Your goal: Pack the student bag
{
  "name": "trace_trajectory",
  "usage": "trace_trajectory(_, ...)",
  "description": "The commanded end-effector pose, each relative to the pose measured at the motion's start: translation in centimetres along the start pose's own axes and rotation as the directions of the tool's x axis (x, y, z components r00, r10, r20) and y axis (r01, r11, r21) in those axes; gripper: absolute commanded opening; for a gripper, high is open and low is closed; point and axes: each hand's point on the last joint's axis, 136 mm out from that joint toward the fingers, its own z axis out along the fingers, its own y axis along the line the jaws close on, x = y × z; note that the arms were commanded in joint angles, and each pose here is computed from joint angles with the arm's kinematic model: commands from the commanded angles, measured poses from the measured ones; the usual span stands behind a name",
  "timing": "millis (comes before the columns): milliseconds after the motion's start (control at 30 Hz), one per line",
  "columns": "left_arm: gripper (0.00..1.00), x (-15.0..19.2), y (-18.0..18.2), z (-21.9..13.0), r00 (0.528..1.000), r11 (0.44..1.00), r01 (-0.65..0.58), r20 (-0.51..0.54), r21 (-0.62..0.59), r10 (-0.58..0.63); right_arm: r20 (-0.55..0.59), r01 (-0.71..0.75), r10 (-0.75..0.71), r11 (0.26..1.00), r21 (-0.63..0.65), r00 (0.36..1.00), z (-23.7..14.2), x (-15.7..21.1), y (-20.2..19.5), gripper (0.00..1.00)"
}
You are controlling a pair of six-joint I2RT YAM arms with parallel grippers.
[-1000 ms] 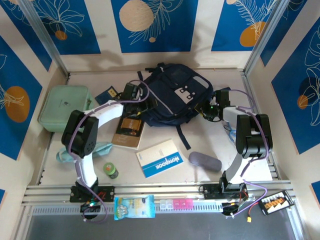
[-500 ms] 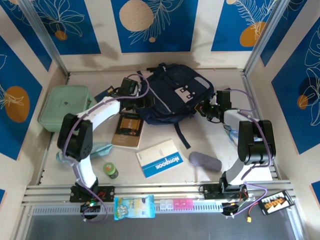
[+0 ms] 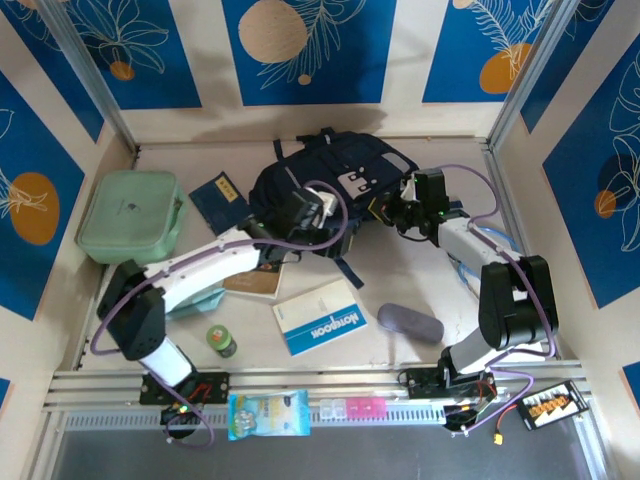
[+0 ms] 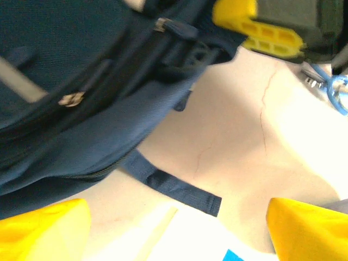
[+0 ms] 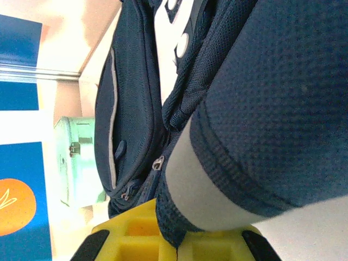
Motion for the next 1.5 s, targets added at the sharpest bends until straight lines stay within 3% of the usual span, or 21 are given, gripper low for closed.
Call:
trace_trajectory(0,0.72,-1.7,-0.8,1.1,0.999,0.997,0.006,0.043,-0.071,-0.003,0.015,0.062,-0.061,0.989,-0.133,0.998,-1.5,-0.8,5.4,0.0)
trace_trajectory(233,0.44,-2.5,-1.9,3.7,0.996,0.991,0.083,0.038,-0.104,-0.079,-0.021,0.072,-0.078,0.975,-0.213,0.997,-2.1,-0.6,7.9,0.0)
trace_trajectory(467,0.38,-5.0,-1.4,5.0,0.992,0.977,0.105,0.095,-0.183,-0.088,-0.053,0.084,-0.103,0.957,-0.278,0.993,-2.6,-0.2,9.5,0.0)
trace_trajectory(667,0.24,-6.1,-0.4,4.9,0.984,0.961,0.15,0.127,-0.232,-0.122,-0.063,0.09,-0.115,0.945,-0.314,0.991,-3.0,-0.3,10.5,0.0)
trace_trajectory(1300,0.22,-5.5,1.5,3.2,0.969,0.939,0.232,0.147,-0.255,-0.2,-0.073,0.08,-0.111,0.936,-0.344,0.991,-3.5,-1.3,12.0,0.0)
trace_trajectory(1467,0.27,-7.0,1.2,0.8,0.952,0.942,0.256,0.225,-0.217,-0.207,-0.085,0.067,-0.103,0.934,-0.35,0.991,-3.7,-1.2,12.2,0.0)
